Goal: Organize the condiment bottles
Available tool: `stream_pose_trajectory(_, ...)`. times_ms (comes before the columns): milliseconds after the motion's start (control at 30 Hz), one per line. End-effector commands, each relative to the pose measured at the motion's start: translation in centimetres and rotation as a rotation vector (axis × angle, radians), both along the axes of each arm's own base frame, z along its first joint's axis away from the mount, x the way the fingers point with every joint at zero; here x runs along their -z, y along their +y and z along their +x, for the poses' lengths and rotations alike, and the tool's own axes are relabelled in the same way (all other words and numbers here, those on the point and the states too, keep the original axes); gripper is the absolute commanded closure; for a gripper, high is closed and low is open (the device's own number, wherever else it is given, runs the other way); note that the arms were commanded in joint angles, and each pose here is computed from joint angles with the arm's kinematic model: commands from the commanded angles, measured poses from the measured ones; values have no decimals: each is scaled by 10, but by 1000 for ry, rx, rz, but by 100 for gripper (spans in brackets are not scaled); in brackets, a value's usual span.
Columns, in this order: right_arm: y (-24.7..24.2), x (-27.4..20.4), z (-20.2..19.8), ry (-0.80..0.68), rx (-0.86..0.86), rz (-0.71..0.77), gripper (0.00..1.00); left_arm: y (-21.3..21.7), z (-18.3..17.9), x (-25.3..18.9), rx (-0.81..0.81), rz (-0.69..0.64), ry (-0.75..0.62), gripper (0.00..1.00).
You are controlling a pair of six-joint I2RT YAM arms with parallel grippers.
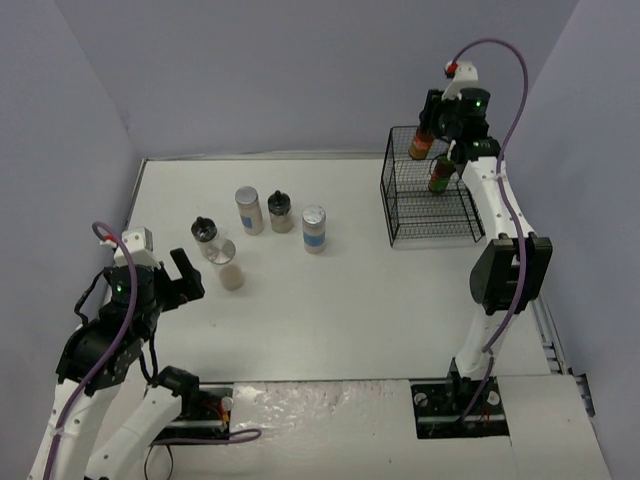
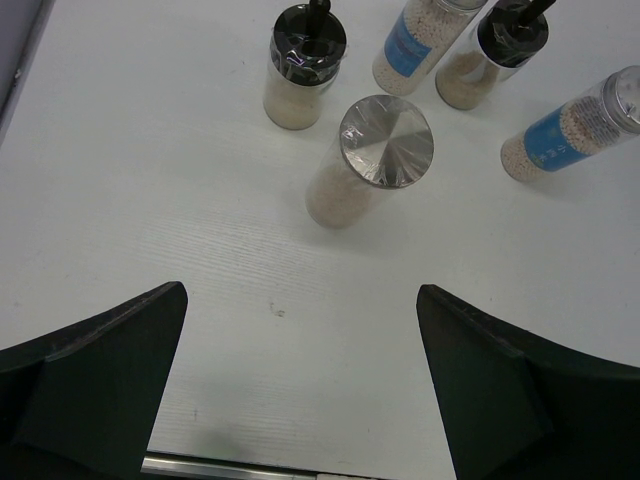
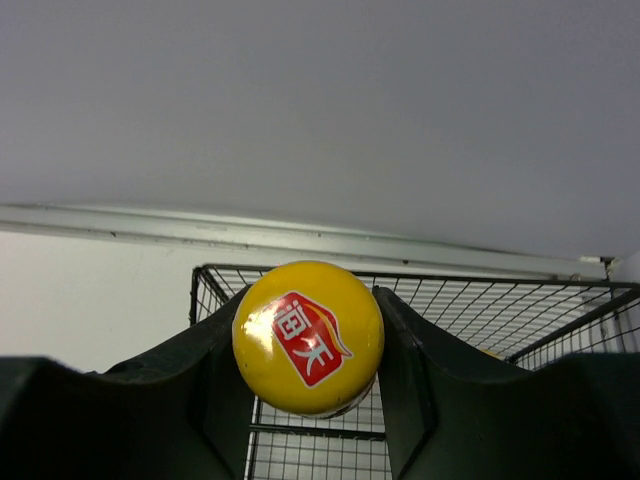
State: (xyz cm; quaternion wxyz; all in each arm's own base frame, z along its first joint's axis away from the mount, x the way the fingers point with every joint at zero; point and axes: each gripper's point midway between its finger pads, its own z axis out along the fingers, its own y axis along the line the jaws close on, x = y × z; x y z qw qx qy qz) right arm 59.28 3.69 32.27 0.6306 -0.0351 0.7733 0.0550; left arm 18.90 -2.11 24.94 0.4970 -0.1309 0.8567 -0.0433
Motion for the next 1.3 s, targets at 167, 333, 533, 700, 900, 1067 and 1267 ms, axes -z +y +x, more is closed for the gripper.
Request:
stream_pose_trajectory(167,-1,-11,7,-208,-18,-6,100,-4,4,-7,-8,-40,-28,3)
stream_pose_trajectory(333,0,32,14,-115,-32,-30,87,-3,2,-4,-10,-38,-23,3)
stream_pose_trajectory(533,3,60,14,-48,-42,-30,56,-4,1,0,-7,-41,-13,3)
stream_pose_trajectory(700,3,55,12,-45,-43,-28,34,-3,-1,-1,-10,-41,-19,3)
stream_pose_trajectory(900,10,6,-7,-107,-79,-13,18,-3,-2,-5,-7,-46,-29,3)
stream_pose_trajectory(1067,22,-32,-46,-145,-128,-9,8,-4,-1,-7,-1,-51,-40,3)
stream_pose_trajectory(1267,58,-50,-98,-144,-213,-7,3,-6,3,-8,14,-38,-45,3)
